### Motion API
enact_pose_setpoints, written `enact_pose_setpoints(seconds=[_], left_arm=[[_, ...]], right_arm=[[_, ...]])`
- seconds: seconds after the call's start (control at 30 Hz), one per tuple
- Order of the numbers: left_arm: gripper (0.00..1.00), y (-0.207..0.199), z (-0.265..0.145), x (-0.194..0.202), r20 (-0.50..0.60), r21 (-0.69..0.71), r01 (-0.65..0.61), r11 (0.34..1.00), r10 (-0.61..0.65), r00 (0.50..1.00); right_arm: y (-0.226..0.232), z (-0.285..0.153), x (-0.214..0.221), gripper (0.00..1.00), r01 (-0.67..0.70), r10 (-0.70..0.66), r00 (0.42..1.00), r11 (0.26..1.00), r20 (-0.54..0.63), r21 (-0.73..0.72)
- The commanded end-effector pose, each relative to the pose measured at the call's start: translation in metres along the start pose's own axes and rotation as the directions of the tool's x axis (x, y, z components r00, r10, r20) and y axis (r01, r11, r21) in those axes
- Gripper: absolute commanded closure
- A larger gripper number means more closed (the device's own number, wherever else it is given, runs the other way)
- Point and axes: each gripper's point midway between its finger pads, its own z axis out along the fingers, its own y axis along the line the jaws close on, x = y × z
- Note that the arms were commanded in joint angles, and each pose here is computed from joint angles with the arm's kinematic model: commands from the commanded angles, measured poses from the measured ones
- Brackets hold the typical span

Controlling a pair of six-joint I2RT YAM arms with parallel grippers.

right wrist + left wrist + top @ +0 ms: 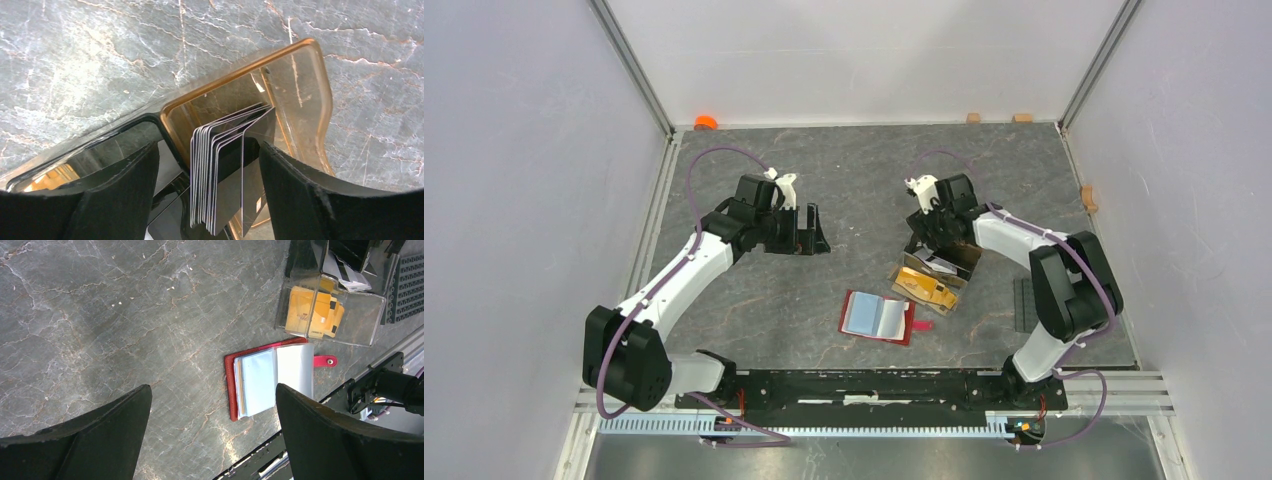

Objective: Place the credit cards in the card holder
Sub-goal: Pick up the credit card from the storage box.

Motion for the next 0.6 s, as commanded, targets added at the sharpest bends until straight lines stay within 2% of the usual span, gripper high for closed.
enact_pose_setpoints(seconds=[0.0, 0.1, 0.43, 0.57], left_arm=[[0.0, -0.002, -0.001, -0.001, 0.007, 0.021, -0.038, 0.999, 0.038, 0.999], [0.0, -0.002, -0.002, -0.002, 0.008, 0.022, -0.039, 0.999, 0.039, 0.999], [0.0, -0.003, -0.002, -0.002, 0.009, 0.023, -0.039, 0.999, 0.039, 0.999], [0.0, -0.002, -0.002, -0.002, 0.01, 0.022, -0.039, 0.999, 0.039, 0.999]], right_arm=[[0.018, -0.009, 0.001, 0.26, 0.0, 0.0, 1.0, 0.998, 0.001, -0.069], [0.022, -0.022, 0.0, 0.32, -0.012, 0.011, 1.0, 0.996, -0.005, -0.09], [0.028, -0.045, -0.009, 0.32, -0.022, 0.023, 1.0, 0.992, 0.011, -0.126], [0.029, -0.048, -0.01, 0.39, -0.025, 0.027, 1.0, 0.991, 0.009, -0.132]])
